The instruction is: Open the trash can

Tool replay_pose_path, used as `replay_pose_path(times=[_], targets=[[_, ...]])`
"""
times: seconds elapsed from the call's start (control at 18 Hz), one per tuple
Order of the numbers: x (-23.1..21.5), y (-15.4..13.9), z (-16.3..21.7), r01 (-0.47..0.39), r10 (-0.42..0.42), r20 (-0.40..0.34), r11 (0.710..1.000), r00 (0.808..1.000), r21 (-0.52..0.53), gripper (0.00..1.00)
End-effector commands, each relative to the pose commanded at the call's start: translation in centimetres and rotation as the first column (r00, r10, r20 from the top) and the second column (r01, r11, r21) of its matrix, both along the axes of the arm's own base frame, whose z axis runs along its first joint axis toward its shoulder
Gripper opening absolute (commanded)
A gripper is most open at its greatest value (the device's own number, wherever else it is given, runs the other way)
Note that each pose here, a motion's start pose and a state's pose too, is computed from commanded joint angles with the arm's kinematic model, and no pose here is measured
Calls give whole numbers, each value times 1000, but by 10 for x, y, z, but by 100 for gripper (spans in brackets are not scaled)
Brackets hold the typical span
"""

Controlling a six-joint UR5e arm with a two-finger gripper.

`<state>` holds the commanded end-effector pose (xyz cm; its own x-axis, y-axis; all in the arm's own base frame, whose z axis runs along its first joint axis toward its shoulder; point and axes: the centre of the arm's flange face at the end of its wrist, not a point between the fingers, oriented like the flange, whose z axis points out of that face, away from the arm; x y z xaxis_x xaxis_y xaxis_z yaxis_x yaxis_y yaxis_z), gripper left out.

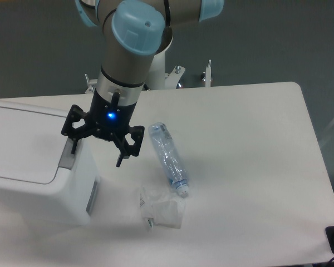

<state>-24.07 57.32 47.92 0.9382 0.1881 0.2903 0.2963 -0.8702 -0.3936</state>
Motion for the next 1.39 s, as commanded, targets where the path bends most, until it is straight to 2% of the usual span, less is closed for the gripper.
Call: replay_pose_path(times=[0.39,0.89,1.06,1.28,1.39], targets=[[-2,3,-7,7,-7,4,1000,1000,-6,100],[-8,2,12,8,-7,-31,999,1000,40,100],[-53,-10,24,0,6,-90,997,996,71,100],[-118,-35,6,-11,21,-143,997,990,75,100],[-147,-47,-6,10,1,-166,998,986,65,100]])
